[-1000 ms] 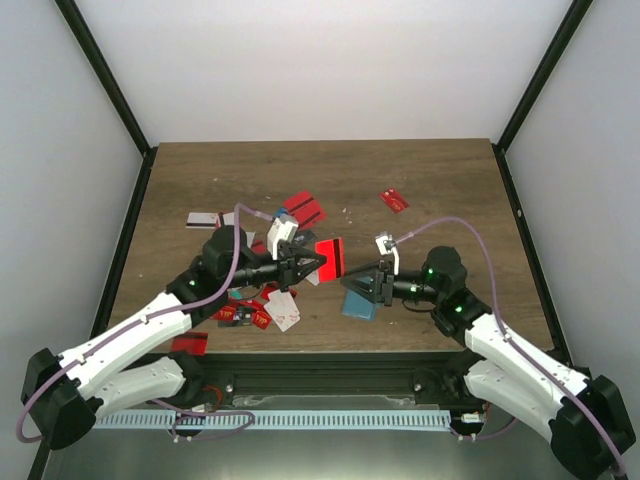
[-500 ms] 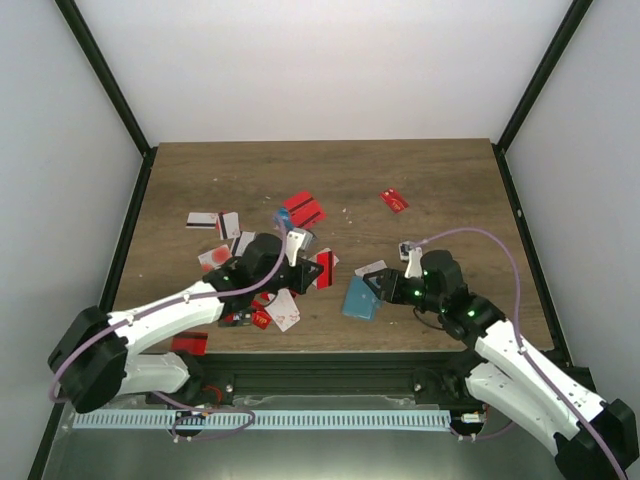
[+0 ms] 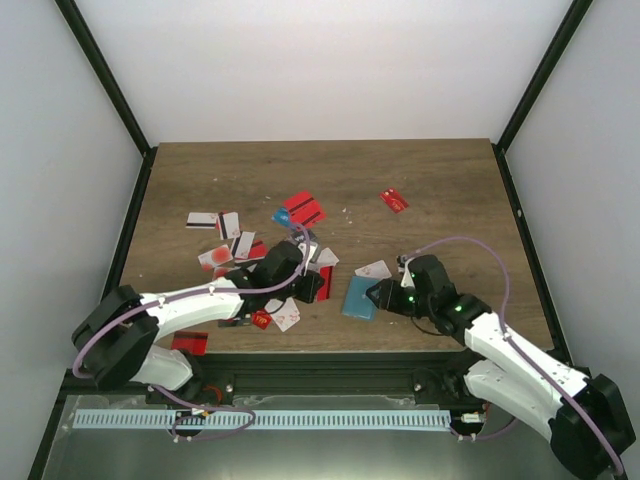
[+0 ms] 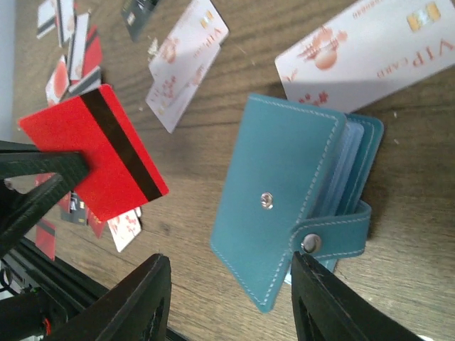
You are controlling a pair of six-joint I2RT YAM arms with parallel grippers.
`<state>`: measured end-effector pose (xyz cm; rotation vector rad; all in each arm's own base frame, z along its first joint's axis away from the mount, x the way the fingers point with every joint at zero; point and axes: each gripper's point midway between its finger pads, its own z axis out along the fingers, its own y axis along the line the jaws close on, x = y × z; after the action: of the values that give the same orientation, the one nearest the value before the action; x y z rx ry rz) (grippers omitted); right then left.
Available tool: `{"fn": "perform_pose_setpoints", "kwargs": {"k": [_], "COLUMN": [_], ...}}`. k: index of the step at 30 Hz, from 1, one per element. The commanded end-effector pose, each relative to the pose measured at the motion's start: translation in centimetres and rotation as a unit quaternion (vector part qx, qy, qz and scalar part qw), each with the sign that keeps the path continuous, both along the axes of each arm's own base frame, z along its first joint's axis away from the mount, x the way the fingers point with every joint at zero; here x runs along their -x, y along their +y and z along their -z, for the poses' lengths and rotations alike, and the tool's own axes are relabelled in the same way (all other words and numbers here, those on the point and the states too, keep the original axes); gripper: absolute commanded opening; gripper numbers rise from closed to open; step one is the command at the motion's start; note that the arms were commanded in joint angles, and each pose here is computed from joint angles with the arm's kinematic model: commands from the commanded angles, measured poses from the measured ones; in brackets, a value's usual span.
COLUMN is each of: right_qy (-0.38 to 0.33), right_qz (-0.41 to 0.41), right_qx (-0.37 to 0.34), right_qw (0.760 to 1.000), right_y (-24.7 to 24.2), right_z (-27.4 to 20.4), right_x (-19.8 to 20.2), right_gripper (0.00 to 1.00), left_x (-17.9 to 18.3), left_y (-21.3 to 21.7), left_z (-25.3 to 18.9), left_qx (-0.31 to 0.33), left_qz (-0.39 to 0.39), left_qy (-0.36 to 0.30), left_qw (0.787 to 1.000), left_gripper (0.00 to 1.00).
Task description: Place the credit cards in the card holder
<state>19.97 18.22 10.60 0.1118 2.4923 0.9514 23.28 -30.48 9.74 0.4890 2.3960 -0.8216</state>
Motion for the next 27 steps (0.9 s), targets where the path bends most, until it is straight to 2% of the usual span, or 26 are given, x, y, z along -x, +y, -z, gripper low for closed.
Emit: {"fn": "perform_pose_setpoints", "kwargs": {"k": [1,17,27], "right_qy": [0.006,-0.013,-0.018], "right_qz": [-0.007,0.026,-0.004], "right_qx": [-0.015,0.044,0.023], "right_qw": [1.000,0.999,1.000], "right_y": [0.7,0.2,1.8], "right_z": [0.4,2.4,2.5], "right_x": [-0.1,-3.3,-3.9], "right_gripper": [0.48,0.54,0.53], "left_x": [-0.3,0.7,1.0], "left_y": [-0.6,-1.2,-1.4], "left_z": [-0.2,0.4,0.6], "left_qx": [-0.005,-0.010,-0.013], "left_qz": [0.006,0.028,0.034], "left_qy": [-0.010,-0.004,-0.005], "left_qw": [1.000,1.000,0.999], "left_gripper": [0.04,0.04,0.04]}}
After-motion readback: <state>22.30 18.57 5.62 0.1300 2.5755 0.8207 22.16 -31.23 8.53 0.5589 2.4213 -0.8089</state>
